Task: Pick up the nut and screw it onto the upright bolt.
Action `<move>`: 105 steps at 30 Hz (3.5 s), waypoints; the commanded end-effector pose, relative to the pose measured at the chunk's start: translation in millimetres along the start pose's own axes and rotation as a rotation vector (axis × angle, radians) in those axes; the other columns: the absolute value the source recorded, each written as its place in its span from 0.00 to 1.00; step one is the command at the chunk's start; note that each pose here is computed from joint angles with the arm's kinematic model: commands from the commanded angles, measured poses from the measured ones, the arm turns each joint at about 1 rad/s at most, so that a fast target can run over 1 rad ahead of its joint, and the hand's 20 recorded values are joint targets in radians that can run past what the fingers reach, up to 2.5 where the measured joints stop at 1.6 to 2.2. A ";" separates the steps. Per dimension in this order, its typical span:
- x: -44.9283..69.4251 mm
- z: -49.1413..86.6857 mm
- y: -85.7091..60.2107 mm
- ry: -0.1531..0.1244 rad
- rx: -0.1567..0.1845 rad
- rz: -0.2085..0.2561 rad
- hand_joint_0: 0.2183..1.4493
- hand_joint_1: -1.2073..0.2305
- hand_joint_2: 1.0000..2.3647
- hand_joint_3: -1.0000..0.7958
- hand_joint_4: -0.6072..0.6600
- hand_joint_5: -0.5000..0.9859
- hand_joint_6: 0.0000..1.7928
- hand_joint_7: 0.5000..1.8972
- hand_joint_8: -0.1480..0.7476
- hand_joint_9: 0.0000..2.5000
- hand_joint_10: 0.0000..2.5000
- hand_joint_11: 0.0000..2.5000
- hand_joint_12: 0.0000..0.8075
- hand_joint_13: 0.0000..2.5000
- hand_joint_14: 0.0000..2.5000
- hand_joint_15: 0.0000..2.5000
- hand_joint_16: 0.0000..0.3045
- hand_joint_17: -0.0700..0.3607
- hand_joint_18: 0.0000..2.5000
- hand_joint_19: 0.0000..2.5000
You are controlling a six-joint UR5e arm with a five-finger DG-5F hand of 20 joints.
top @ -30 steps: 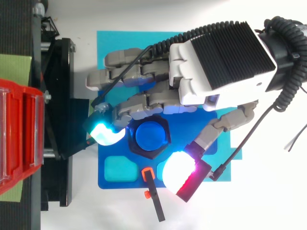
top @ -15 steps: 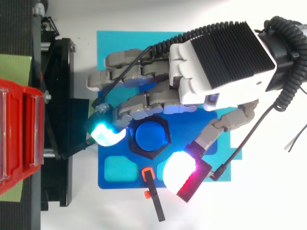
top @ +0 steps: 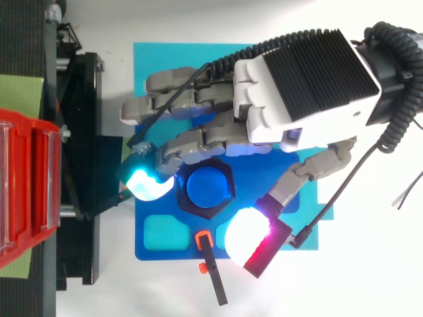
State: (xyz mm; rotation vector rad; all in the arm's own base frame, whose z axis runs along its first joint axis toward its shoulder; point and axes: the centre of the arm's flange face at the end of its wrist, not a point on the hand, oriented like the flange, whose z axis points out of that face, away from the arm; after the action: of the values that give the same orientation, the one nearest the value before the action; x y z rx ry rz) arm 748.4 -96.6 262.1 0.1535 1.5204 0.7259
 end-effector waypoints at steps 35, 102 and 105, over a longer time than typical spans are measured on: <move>-4.3 -4.6 -7.2 -0.004 0.008 -0.004 0.22 0.63 0.00 0.28 0.69 0.27 0.28 0.47 0.47 0.23 0.00 0.00 0.25 0.13 0.00 0.00 0.05 0.25 0.00 0.00; -57.8 -2.1 -4.5 -0.001 -0.070 -0.004 0.21 0.58 0.00 0.28 0.67 0.25 0.28 0.25 0.46 0.37 0.00 0.00 0.34 0.24 0.00 0.00 0.08 0.29 0.10 0.00; -55.8 1.8 -0.2 -0.008 -0.084 -0.012 0.21 0.58 0.00 0.28 0.66 0.24 0.28 0.22 0.46 0.34 0.00 0.00 0.35 0.21 0.00 0.00 0.08 0.29 0.08 0.00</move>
State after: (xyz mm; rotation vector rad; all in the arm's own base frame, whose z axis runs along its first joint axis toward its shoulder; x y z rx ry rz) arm 754.1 -130.5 309.4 0.0954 1.4900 0.7759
